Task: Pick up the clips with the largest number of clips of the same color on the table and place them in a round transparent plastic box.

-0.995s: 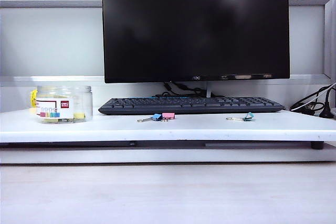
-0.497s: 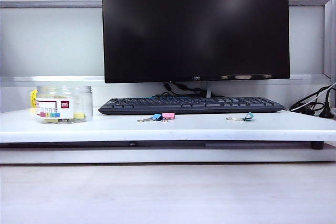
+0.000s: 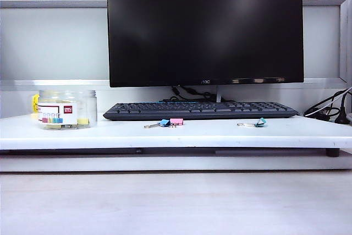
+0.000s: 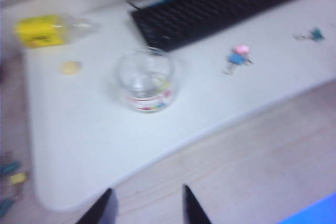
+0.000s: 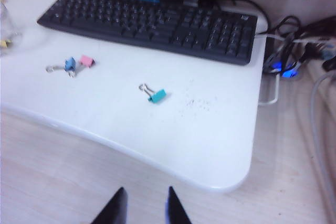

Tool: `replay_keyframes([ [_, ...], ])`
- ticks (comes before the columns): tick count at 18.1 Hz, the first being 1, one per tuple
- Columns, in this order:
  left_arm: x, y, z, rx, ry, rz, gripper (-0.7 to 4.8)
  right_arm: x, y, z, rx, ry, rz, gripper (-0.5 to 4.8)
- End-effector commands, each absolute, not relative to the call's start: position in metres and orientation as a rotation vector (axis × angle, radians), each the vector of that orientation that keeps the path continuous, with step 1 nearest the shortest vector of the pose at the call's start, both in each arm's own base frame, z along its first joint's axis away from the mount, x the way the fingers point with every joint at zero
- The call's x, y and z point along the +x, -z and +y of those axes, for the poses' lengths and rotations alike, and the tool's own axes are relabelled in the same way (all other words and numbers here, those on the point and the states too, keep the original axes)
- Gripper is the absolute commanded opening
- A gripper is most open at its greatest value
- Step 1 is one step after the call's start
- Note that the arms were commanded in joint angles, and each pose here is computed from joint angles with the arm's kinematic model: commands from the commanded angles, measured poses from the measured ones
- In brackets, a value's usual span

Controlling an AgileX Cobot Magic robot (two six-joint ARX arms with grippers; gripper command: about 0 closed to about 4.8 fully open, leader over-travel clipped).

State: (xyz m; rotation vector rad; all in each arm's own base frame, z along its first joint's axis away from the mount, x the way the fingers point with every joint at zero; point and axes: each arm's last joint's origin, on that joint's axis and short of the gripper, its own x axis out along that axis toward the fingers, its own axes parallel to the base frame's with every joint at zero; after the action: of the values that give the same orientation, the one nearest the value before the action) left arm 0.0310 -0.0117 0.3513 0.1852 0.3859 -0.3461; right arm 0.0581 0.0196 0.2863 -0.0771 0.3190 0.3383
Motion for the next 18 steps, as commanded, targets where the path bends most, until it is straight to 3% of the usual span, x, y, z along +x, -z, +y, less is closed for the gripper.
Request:
replay_keyframes([
  [1, 0.019, -0.351, -0.002, 0.172, 0.264, 0.346, 1.75, 0.066, -0.278, 0.02, -0.08, -0.28, 0.295, 1.04],
  [8, 0.023, -0.339, 0.0, 0.188, 0.123, 0.357, 1.75, 0.069, -0.276, 0.015, -0.111, -0.072, 0.28, 1.08],
  [15, 0.056, -0.297, -0.019, 0.227, 0.14, 0.37, 1.75, 0.069, -0.276, 0.015, -0.11, -0.074, 0.281, 1.08],
  [18, 0.063, -0.276, -0.025, 0.247, 0.246, 0.424, 1.75, 0.069, -0.276, 0.015, -0.111, -0.074, 0.281, 1.08],
])
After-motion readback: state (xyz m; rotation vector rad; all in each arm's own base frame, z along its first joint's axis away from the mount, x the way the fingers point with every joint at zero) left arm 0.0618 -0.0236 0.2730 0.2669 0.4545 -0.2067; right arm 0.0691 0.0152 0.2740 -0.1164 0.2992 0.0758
